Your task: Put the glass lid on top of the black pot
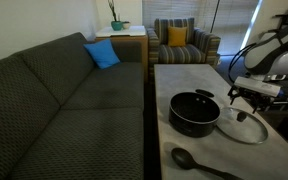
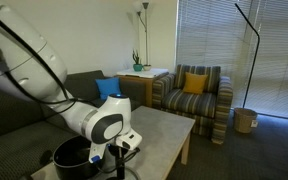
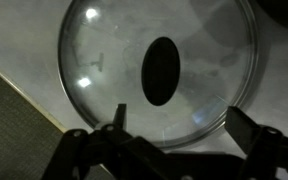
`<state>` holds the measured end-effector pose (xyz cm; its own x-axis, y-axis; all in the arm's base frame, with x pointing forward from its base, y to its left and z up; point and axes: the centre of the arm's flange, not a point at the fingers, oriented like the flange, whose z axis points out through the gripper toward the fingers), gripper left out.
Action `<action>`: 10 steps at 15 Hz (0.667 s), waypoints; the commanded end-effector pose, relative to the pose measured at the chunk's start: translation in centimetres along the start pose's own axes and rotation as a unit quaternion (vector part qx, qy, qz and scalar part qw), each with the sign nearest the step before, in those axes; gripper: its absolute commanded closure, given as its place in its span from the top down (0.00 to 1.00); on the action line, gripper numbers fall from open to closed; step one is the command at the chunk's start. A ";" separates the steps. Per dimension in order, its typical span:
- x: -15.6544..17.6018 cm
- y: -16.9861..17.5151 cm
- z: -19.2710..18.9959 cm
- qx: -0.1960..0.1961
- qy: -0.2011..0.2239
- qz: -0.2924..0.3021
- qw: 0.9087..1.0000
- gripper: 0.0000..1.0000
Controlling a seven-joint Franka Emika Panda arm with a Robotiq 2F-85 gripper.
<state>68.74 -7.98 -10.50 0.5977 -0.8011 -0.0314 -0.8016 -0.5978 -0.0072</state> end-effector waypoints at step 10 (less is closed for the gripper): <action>3.2 -2.1 6.6 -0.007 -0.084 0.030 0.996 1.00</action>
<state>67.65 -8.07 -11.40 0.5506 -0.8226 -0.1418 -0.8315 -0.5555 -0.0061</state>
